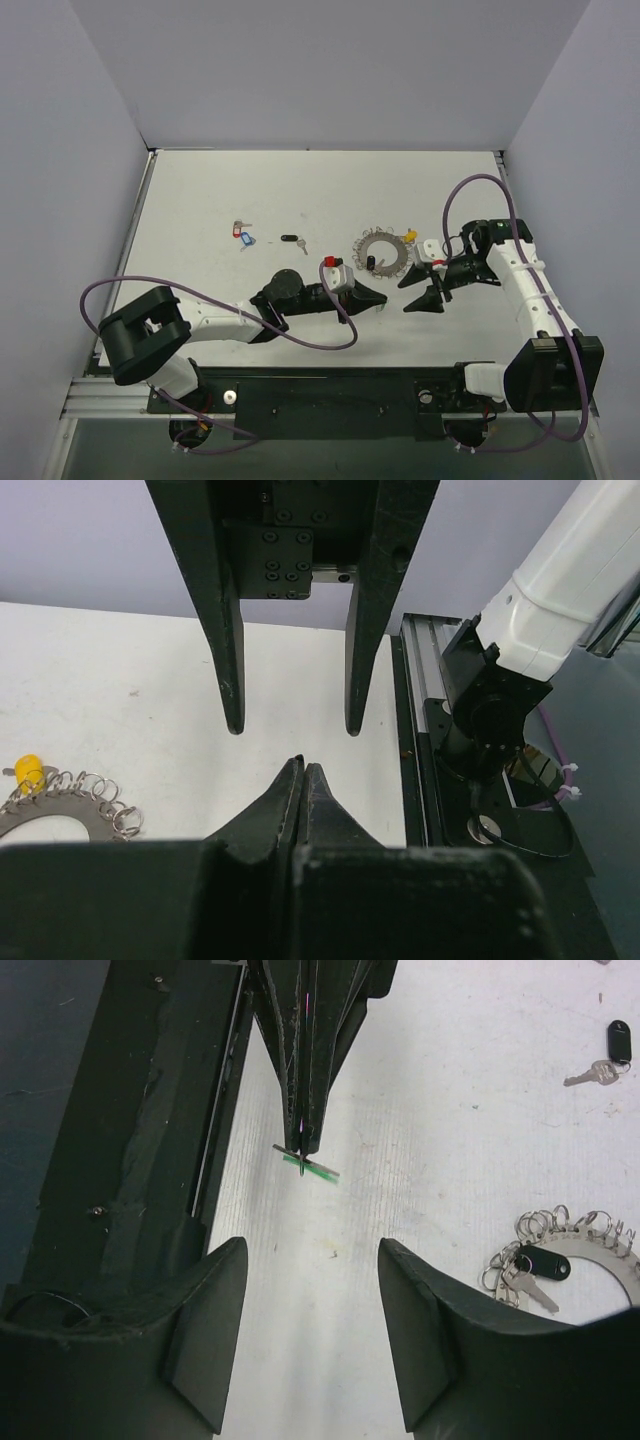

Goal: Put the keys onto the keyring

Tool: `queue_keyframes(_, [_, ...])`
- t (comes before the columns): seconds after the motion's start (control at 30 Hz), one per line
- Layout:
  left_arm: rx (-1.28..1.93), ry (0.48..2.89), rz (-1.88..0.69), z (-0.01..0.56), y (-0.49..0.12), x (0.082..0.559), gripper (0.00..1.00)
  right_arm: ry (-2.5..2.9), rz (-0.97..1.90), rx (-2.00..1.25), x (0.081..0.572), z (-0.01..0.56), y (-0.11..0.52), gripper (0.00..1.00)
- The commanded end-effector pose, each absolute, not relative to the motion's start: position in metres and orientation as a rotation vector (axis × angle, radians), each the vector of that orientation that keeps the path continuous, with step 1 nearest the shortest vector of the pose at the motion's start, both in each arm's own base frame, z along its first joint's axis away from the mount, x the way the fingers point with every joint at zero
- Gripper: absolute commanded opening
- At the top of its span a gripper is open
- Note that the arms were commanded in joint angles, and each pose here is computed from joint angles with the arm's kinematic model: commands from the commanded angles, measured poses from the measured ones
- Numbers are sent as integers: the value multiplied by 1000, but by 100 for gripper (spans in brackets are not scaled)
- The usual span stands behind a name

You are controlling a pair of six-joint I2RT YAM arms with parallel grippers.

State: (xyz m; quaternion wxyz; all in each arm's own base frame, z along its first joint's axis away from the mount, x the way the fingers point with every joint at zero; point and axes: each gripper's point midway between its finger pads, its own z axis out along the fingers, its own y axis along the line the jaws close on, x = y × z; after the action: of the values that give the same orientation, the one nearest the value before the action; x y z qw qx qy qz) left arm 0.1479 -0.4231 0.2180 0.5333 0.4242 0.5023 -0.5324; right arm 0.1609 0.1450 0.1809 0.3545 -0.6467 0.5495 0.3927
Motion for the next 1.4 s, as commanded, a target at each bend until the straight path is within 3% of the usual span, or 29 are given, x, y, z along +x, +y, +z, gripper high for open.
queue_keyframes(0.0, [981, 1100, -1270, 241, -427, 148, 0, 1535, 1275, -1564, 122, 205, 152, 47])
queue_keyframes(0.17, [958, 1112, -1253, 239, -426, 152, 0, 1651, 1279, -1538, 126, 199, 147, 40])
queue_keyframes(0.3, [949, 1120, -1247, 237, -425, 153, 0, 1785, 1209, -1474, 133, 187, 141, 39])
queue_keyframes(0.47, [939, 1123, -1250, 236, -425, 154, 0, 1936, 801, -1256, 190, 166, 130, 40])
queue_keyframes(0.7, [928, 1114, -1263, 239, -425, 152, 0, 1638, 993, -1432, 158, 188, 155, 45])
queue_keyframes(1.0, [920, 1115, -1277, 238, -425, 149, 0, 1546, 1055, -1533, 148, 194, 166, 29])
queue_keyframes(1.37, [922, 1110, -1292, 240, -430, 147, 0, 1538, 1078, -1523, 149, 197, 169, 24])
